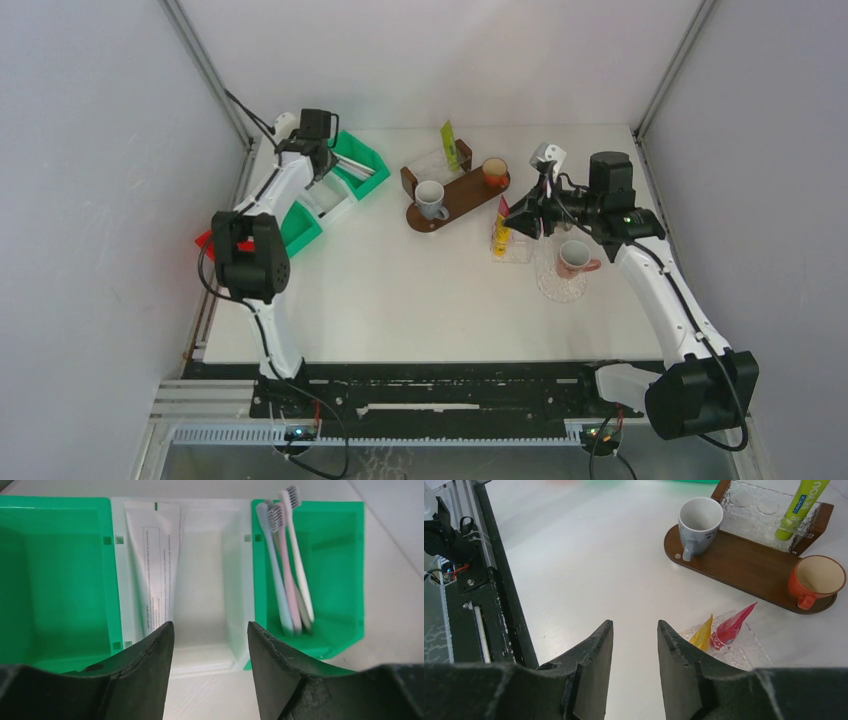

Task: Prepare toiletry sets of a toothbrush and toothpaste on the tray
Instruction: Pick up the toothpaste from the storage box.

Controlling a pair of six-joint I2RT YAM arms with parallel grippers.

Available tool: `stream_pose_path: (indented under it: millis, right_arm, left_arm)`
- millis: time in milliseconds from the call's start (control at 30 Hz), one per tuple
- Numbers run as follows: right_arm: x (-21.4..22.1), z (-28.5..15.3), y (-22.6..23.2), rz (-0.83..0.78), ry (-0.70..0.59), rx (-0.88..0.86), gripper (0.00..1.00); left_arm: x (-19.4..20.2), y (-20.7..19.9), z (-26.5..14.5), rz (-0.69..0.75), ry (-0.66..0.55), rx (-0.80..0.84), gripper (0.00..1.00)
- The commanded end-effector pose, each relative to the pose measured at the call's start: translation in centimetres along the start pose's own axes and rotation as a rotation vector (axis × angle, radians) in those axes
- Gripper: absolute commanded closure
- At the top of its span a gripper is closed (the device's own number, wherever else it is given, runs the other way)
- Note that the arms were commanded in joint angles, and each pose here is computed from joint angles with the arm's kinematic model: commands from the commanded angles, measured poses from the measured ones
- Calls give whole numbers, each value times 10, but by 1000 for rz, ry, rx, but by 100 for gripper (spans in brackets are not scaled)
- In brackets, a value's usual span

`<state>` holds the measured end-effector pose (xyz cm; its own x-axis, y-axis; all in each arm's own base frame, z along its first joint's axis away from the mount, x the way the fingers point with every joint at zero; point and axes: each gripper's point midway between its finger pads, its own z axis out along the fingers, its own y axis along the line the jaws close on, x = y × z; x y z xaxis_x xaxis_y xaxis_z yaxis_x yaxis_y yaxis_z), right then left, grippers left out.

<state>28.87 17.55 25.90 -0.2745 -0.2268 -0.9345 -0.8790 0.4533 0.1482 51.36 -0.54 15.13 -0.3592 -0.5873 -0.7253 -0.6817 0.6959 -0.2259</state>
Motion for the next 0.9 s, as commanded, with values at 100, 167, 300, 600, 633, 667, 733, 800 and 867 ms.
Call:
stream_pose_path:
  millis: [100, 167, 300, 600, 633, 667, 733, 800, 867]
  right_arm:
    - [-5, 2, 2, -54, -10, -6, 54]
    - [-4, 2, 1, -54, -8, -4, 54]
    - [-4, 2, 0, -55, -7, -1, 54]
    - [-4, 2, 0, -54, -6, 1, 54]
    - [-4, 2, 0, -53, -6, -1, 54]
    - [-4, 2, 0, -55, -7, 0, 54]
    - [-4, 2, 0, -53, -6, -2, 54]
    - [-4, 2, 0, -55, -8, 0, 54]
    - [-4, 2, 0, -55, -7, -1, 54]
  left_arm:
    - [-10, 18, 9, 21, 8, -124, 38]
    - [-7, 21, 12, 25, 13, -138, 38]
    - [0, 27, 18, 37, 31, -168, 36]
    - [11, 28, 33, 44, 77, -172, 36]
    - [12, 27, 34, 46, 82, -170, 36]
    - [14, 27, 36, 51, 92, -169, 36]
    - [18, 24, 39, 59, 108, -159, 37]
    - [21, 25, 43, 69, 123, -167, 37]
    - [23, 27, 44, 70, 127, -184, 37]
